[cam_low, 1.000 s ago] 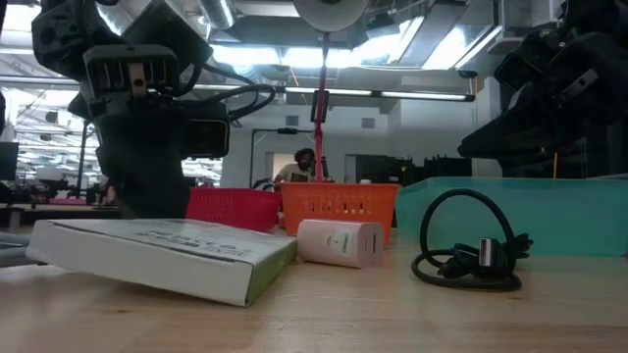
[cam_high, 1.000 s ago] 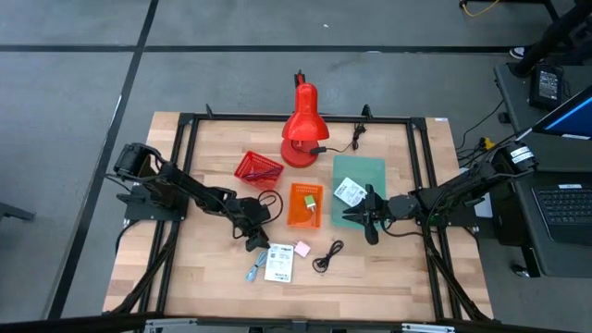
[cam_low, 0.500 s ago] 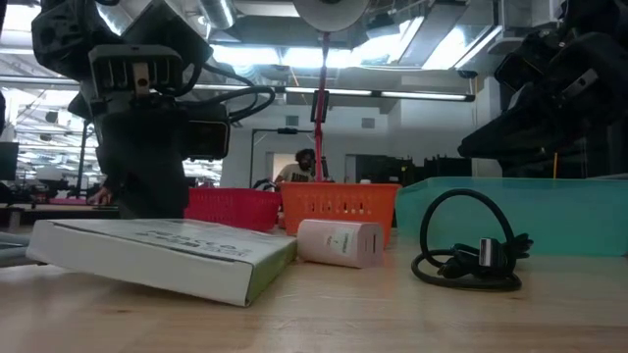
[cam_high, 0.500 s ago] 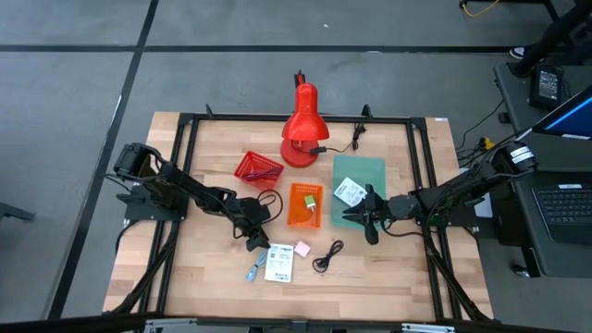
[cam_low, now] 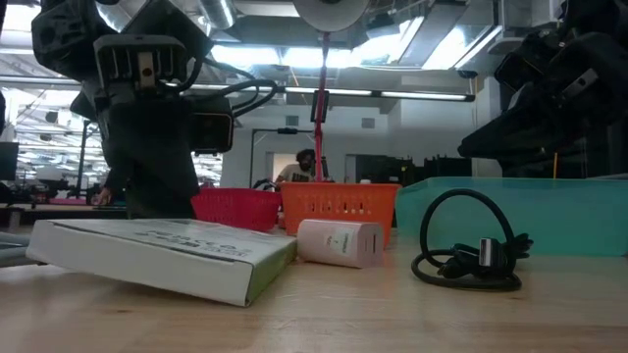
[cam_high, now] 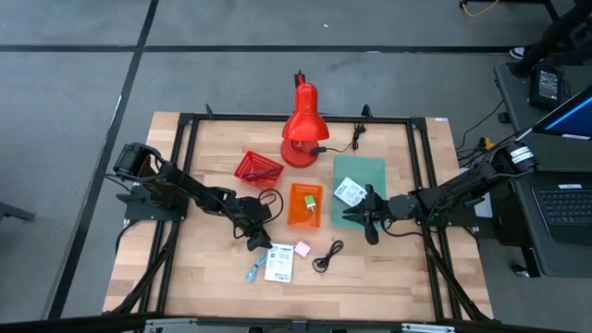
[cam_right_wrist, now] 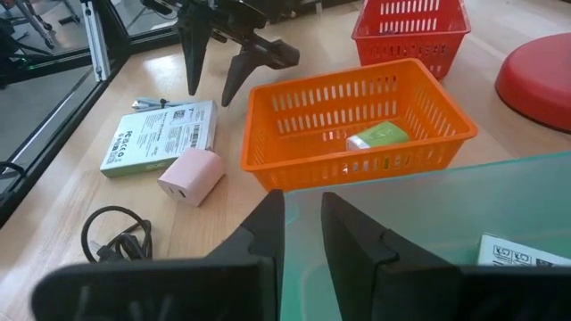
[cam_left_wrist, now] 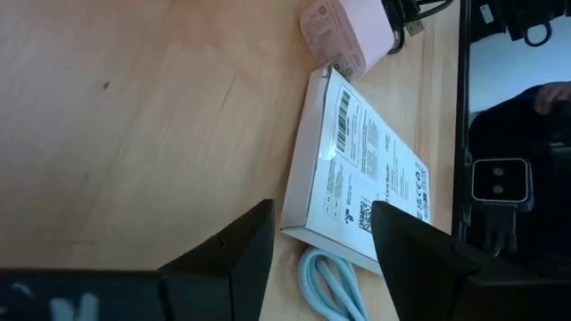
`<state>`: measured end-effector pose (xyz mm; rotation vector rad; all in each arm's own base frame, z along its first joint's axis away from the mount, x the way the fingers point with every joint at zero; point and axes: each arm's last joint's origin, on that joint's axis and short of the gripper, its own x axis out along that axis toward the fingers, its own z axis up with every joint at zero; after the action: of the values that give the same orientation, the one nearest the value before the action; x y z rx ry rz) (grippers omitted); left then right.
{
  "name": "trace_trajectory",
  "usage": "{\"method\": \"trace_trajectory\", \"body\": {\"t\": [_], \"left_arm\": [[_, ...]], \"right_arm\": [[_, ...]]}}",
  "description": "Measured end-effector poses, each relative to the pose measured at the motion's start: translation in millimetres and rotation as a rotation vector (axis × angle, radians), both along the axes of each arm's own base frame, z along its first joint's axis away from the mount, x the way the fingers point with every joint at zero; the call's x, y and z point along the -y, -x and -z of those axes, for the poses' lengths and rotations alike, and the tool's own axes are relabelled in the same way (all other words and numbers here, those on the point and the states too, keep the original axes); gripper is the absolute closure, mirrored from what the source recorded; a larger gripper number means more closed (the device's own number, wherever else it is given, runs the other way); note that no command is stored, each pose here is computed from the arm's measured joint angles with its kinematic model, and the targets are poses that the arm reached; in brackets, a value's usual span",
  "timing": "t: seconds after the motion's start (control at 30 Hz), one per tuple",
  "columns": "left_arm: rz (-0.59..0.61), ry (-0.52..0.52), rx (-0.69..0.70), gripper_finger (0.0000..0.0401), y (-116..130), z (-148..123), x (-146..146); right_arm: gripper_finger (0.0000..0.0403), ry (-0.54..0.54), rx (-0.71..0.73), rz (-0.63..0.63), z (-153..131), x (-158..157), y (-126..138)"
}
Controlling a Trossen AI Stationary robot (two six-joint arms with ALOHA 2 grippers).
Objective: Pick and place items into bin
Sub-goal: Put the white card reader box into the light blue bin
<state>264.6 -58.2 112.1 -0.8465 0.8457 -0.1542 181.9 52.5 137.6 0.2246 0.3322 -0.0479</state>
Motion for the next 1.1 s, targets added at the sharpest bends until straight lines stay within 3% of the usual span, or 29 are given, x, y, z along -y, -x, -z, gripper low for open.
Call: {"method": "trace_trajectory", "body": {"t": [1.1], "left_arm": [[-0.046,0.006,-0.061,0.0219,3.8,3.2,6.9]], "right_arm": [[0.0344,-0.018,0.001,0.006,-0.1,-0.1,-0.1]]}}
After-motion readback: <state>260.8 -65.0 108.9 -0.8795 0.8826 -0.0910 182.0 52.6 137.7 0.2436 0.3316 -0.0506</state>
